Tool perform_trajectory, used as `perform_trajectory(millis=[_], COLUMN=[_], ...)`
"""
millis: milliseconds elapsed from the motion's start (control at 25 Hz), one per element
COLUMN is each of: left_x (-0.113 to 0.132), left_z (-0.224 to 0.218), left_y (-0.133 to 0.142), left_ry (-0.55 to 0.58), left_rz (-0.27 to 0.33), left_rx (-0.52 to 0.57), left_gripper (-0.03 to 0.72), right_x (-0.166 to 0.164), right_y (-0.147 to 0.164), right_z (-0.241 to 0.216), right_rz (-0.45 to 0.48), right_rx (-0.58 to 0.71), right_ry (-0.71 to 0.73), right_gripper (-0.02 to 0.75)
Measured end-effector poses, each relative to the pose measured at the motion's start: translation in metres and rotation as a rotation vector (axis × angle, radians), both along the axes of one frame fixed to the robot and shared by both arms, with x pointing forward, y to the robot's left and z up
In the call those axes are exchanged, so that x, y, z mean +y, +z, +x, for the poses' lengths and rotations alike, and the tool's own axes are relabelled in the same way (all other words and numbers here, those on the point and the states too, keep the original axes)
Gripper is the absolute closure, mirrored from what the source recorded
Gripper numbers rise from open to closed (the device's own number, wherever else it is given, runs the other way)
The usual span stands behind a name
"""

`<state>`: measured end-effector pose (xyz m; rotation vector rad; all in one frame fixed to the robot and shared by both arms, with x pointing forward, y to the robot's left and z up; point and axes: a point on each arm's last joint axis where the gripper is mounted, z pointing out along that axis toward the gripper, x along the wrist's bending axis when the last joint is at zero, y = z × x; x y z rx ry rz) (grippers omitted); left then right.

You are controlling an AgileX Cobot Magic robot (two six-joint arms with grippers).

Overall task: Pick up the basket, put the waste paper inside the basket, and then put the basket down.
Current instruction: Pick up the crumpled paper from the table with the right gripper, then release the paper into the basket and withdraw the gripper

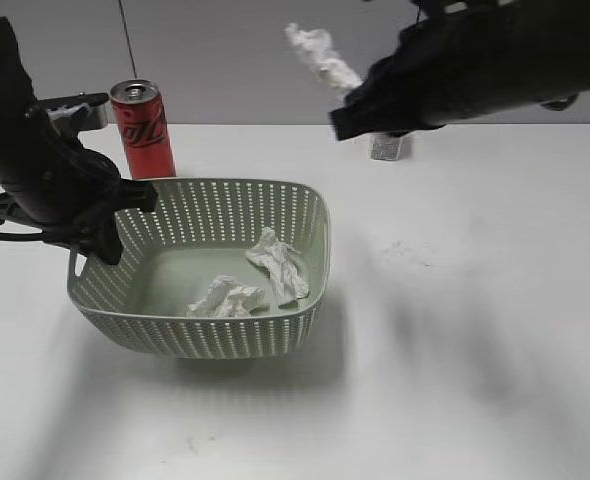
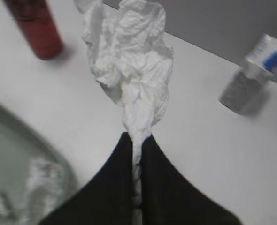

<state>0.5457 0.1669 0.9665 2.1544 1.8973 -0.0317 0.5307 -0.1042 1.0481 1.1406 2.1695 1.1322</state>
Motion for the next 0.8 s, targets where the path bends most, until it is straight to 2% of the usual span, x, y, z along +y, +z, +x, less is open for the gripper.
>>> perform_trajectory(millis=[200, 280, 360, 520, 560, 640, 720, 800], left_x=[0.0, 0.0, 0.0, 0.0, 0.0, 0.0, 0.0, 0.0], left_z=[0.0, 0.0, 0.0, 0.0, 0.0, 0.0, 0.0, 0.0], left_y=[0.0, 0.0, 0.0, 0.0, 0.0, 0.0, 0.0, 0.0], left_ry=[0.0, 0.0, 0.0, 0.0, 0.0, 0.0, 0.0, 0.0], left_rz=[-0.001, -0.001, -0.001, -0.001, -0.001, -0.001, -0.001, -0.001], left_rx=[-0.002, -0.002, -0.002, -0.002, -0.002, -0.002, -0.002, -0.002], left_gripper=[0.689, 0.689, 0.689, 0.689, 0.689, 0.689, 0.689, 0.689], right_x=[0.052, 0.062, 0.068, 0.071, 0.071, 0.07, 0.067, 0.059], right_y=[-0.013, -0.026, -0.04, -0.051, -0.05, -0.047, -0.042, -0.036], right_z=[-0.033, -0.035, -0.034, -0.034, -0.034, -0.035, -0.037, -0.034], right_rz=[-0.005, -0.012, -0.016, 0.009, 0.015, 0.014, -0.004, -0.018], right_rx=[0.02, 0.051, 0.096, 0.162, 0.163, 0.161, 0.151, 0.196], right_ry=[0.167, 0.182, 0.178, 0.144, 0.142, 0.145, 0.157, 0.126], right_gripper=[0.734, 0.695, 0.585, 0.227, 0.165, 0.106, 0.104, 0.11])
